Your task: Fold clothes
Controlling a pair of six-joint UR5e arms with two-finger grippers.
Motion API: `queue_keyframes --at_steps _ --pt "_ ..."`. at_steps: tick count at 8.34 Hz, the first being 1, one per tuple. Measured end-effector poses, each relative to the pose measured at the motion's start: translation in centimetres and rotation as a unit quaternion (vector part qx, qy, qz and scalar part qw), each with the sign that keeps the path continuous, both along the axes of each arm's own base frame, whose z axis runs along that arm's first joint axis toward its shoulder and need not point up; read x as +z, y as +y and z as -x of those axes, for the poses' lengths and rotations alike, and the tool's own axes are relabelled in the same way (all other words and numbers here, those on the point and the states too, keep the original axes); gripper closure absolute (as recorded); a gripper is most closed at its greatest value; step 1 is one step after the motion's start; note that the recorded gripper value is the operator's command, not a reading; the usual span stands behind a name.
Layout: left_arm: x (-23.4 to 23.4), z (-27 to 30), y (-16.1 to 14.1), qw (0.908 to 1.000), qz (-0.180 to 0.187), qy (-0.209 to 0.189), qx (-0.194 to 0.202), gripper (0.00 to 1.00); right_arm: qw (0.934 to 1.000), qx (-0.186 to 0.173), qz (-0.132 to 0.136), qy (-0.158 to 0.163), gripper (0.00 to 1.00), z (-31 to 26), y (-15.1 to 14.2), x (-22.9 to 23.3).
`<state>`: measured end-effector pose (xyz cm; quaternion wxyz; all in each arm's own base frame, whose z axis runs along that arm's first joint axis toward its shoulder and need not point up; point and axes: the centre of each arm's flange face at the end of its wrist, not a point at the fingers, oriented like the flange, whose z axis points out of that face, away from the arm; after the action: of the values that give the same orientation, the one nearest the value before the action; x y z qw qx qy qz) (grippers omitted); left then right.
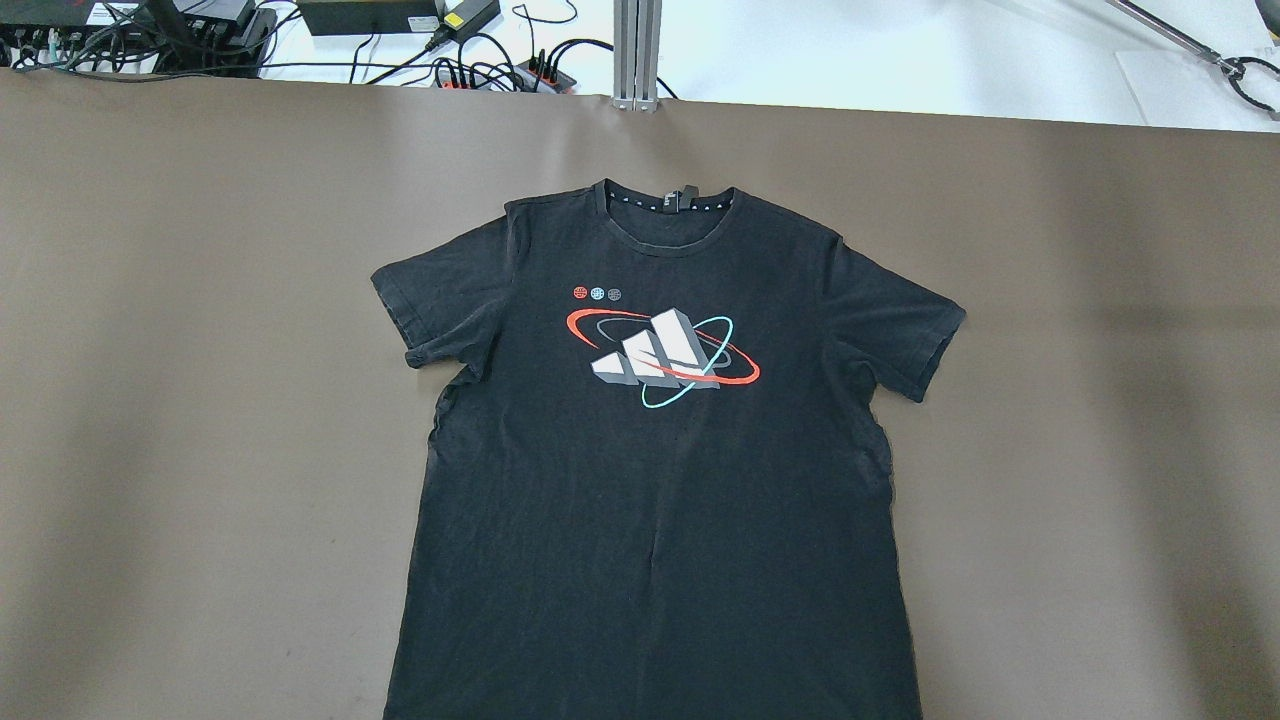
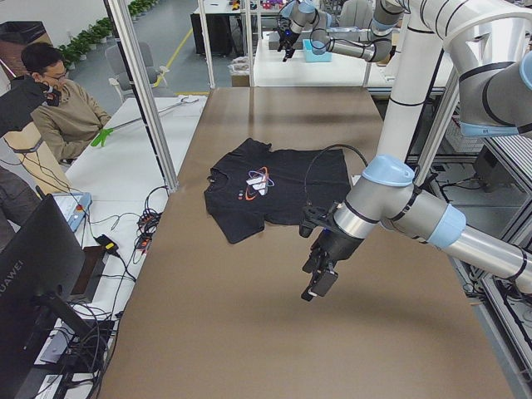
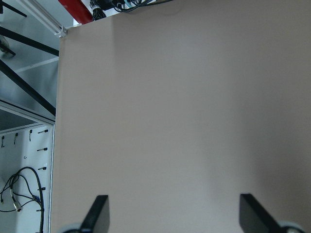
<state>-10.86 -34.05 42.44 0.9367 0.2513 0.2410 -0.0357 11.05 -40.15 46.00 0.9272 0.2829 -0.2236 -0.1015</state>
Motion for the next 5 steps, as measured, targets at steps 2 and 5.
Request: queue_keyframes --at_steps 2,5 --pt "0.10 0.00 -0.01 1.0000 0.000 -0.001 0.001 0.06 1.0000 0.000 0.000 0.000 0.05 0.01 0.00 0.00" --pt "0.28 0.01 0.01 1.0000 0.002 -0.002 0.002 0.06 1.0000 -0.001 -0.001 0.000 0.05 0.01 0.00 -0.01"
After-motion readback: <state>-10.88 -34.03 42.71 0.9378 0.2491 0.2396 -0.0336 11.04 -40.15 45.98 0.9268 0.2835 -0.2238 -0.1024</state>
